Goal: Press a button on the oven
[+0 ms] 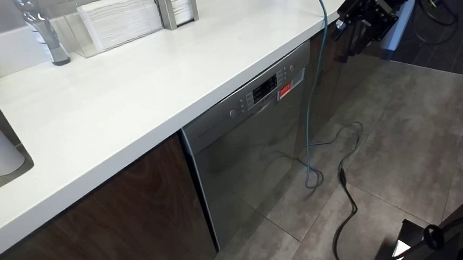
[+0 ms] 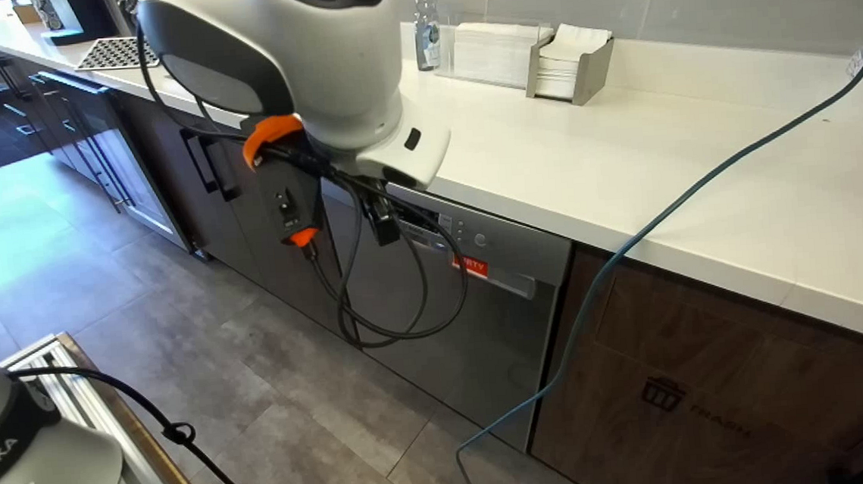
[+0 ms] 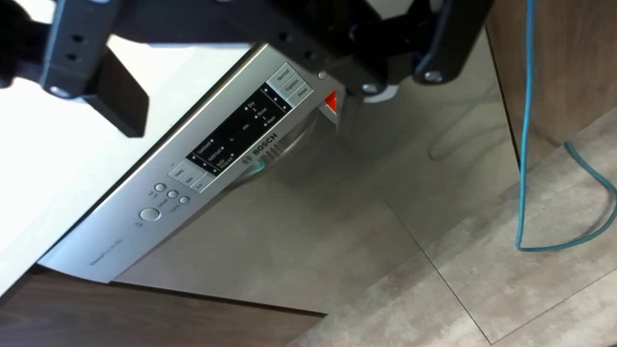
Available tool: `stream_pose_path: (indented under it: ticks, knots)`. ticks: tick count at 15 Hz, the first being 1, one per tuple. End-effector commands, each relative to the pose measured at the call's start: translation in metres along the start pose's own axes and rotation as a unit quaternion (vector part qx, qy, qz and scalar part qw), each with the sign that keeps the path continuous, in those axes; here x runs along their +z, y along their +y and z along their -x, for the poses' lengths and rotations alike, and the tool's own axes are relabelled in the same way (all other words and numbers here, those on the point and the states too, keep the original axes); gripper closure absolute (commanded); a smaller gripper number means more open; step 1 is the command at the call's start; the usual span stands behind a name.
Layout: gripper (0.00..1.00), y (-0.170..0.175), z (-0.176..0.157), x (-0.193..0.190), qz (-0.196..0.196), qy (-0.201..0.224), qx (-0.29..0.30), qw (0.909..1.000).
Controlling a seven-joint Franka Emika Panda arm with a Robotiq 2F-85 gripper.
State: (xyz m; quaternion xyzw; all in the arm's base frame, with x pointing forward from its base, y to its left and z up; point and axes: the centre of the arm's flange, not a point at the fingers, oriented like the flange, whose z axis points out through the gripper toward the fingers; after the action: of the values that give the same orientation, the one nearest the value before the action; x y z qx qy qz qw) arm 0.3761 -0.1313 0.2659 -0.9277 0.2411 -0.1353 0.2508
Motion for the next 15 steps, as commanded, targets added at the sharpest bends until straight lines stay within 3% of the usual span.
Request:
stream_pose_path:
  ticks: [1,5,6,7,15]
  knots:
    - [0.00,0.021,-0.018,0.032,-0.028,0.039,0.036,0.9982]
    - [0.01,0.035,-0.023,0.047,-0.045,0.065,0.066,0.9947]
    - [0.12,0.041,-0.024,0.049,-0.049,0.069,0.073,0.9937]
    - [0.30,0.045,-0.025,0.050,-0.050,0.077,0.079,0.9926]
    - [0.87,0.066,-0.036,0.087,-0.080,0.111,0.149,0.9793]
